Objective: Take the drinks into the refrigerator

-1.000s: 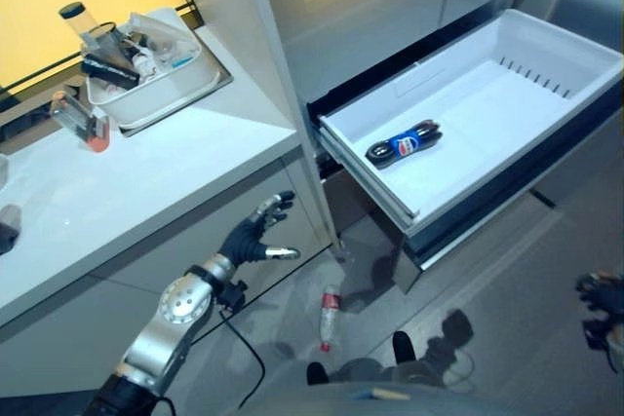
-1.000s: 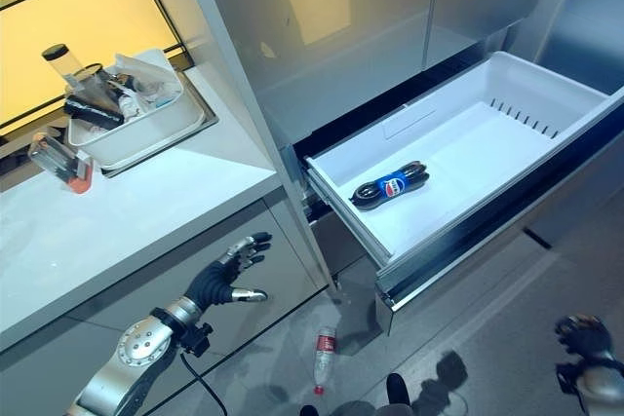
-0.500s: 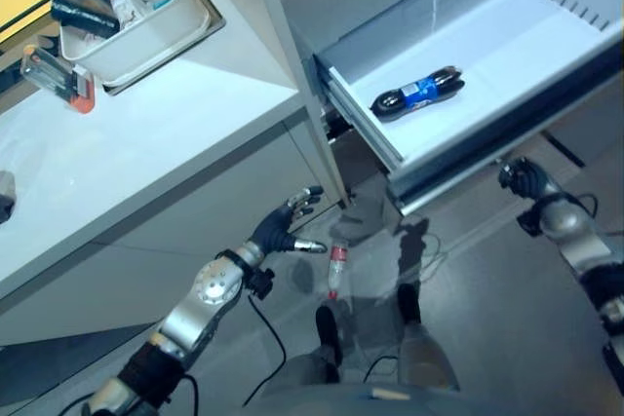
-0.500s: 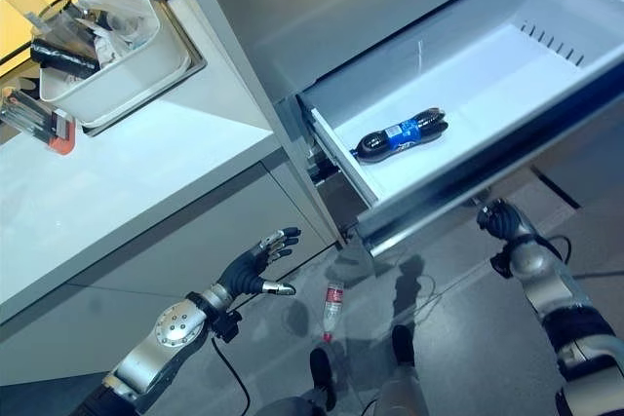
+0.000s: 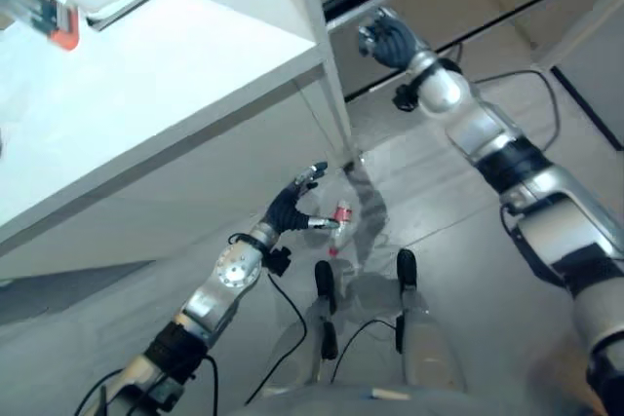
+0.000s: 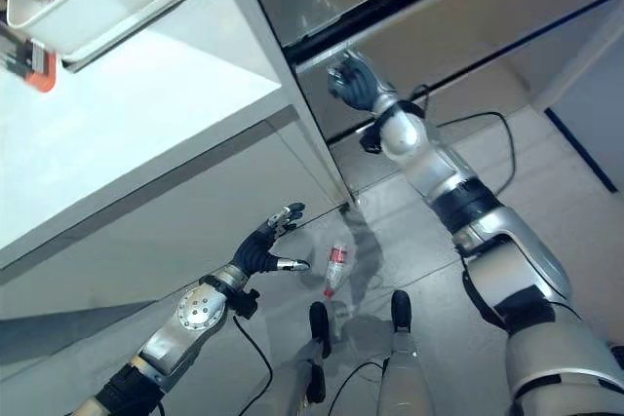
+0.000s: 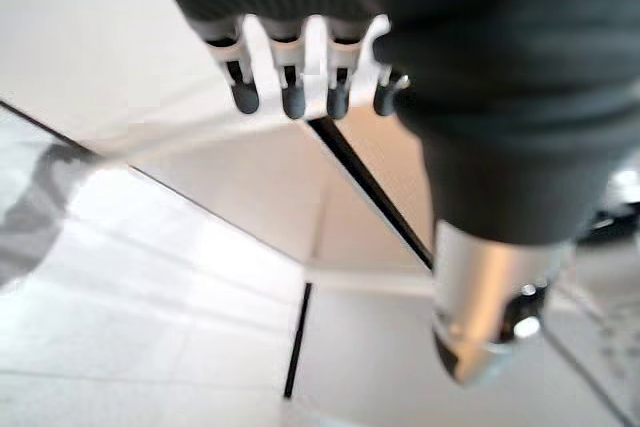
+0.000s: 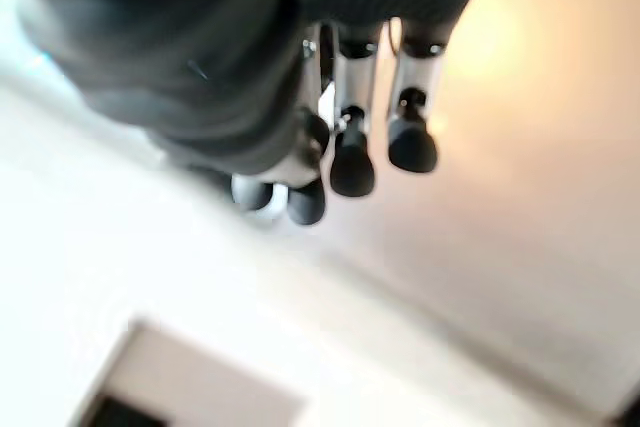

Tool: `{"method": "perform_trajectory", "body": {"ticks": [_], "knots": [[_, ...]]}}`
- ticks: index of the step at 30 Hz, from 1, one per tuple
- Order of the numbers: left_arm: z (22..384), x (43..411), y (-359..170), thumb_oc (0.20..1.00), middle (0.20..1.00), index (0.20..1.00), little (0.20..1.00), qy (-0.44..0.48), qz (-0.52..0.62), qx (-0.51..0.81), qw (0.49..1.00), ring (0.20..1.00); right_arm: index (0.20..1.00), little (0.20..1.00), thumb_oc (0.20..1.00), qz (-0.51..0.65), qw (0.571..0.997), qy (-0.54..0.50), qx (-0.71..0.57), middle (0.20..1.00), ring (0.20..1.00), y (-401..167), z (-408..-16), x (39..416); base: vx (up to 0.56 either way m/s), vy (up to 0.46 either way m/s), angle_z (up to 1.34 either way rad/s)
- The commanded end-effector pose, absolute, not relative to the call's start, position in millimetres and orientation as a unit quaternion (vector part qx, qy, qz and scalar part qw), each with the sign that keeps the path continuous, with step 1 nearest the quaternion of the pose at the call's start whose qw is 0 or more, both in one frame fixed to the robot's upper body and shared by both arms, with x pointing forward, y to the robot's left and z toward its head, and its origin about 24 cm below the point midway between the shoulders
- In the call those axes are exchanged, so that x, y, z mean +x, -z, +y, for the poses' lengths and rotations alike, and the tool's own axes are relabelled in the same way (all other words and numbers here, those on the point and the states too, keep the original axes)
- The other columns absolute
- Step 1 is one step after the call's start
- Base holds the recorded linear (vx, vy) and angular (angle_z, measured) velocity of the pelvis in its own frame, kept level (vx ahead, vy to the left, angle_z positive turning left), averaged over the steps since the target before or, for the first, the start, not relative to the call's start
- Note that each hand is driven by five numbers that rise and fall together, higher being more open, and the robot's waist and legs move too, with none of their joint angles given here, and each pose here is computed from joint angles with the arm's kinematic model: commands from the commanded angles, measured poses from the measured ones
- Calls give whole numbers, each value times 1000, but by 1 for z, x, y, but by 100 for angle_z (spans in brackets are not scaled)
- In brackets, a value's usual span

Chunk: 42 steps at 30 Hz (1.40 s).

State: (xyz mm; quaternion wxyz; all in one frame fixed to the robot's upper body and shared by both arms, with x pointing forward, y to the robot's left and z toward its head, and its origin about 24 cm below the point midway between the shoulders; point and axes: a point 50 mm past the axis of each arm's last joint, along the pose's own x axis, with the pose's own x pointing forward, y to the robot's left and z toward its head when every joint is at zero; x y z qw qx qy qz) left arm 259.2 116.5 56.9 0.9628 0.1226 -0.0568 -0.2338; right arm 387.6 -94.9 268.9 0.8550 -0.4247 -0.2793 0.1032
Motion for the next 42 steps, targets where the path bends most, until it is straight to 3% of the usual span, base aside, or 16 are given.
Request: {"method": "perform_trajectory", "body": {"ticks": [1, 11, 12, 13, 16, 17, 22, 26, 27, 29, 33, 34, 37, 42], "knots": [[120, 260, -72, 1000, 1000, 1000, 1000, 223, -111, 141, 958, 1000, 200, 200, 200, -373, 819, -109, -421, 200, 200, -314, -63, 374, -33, -3, 4], [125, 261, -76, 1000, 1000, 1000, 1000, 198, -124, 144, 962, 1000, 200, 200, 200, -332, 845, -90, -411, 200, 200, -291, -84, 384, 0, 0, 0], [127, 260, -76, 1000, 1000, 1000, 1000, 196, -125, 144, 962, 1000, 448, 448, 448, -322, 849, -85, -410, 448, 448, -286, -91, 385, -38, 1, 1], [130, 260, -77, 1000, 1000, 1000, 1000, 190, -126, 145, 963, 1000, 1000, 1000, 1000, -293, 867, -68, -397, 1000, 1000, -270, -110, 388, 0, 0, 0], [132, 258, -75, 1000, 1000, 1000, 1000, 187, -122, 145, 964, 1000, 1000, 1000, 1000, -265, 883, -54, -383, 1000, 1000, -250, -131, 387, -25, 6, 5], [136, 257, -73, 1000, 1000, 1000, 1000, 183, -118, 149, 965, 1000, 1000, 1000, 1000, -221, 901, -31, -371, 1000, 1000, -223, -159, 385, -23, 1, 5], [143, 251, -64, 1000, 1000, 1000, 1000, 186, -97, 148, 967, 1000, 1000, 1000, 1000, -108, 933, 2, -344, 1000, 1000, -148, -205, 369, -7, -11, 6], [166, 242, -31, 1000, 1000, 1000, 1000, 138, -16, 118, 983, 1000, 1000, 1000, 1000, 75, 965, 65, -243, 1000, 1000, -33, -253, 311, 37, -38, 9], [166, 242, -30, 1000, 1000, 1000, 1000, 139, -15, 117, 983, 1000, 1000, 1000, 1000, 76, 965, 65, -242, 1000, 1000, -32, -253, 310, 43, -39, 16], [182, 233, 11, 1000, 1000, 1000, 1000, 74, 81, 69, 992, 1000, 1000, 1000, 1000, 191, 956, 105, -197, 1000, 1000, 25, -268, 272, 65, -62, 11], [194, 223, 48, 1000, 1000, 1000, 1000, 19, 168, 62, 984, 1000, 1000, 1000, 1000, 285, 936, 121, -168, 1000, 1000, 68, -266, 238, 66, -58, 15], [204, 210, 77, 1000, 1000, 1000, 1000, -39, 243, 60, 967, 1000, 1000, 1000, 1000, 344, 916, 118, -170, 1000, 1000, 92, -262, 215, 73, -48, 22], [207, 198, 98, 1000, 1000, 1000, 1000, -53, 302, 82, 948, 1000, 1000, 1000, 1000, 384, 897, 98, -197, 1000, 1000, 107, -255, 201, 74, -37, 16], [220, 146, 145, 1000, 1000, 1000, 1000, -131, 467, 30, 874, 1000, 1000, 1000, 1000, 479, 850, 54, -212, 1000, 1000, 136, -238, 166, 93, -34, 14]]}}
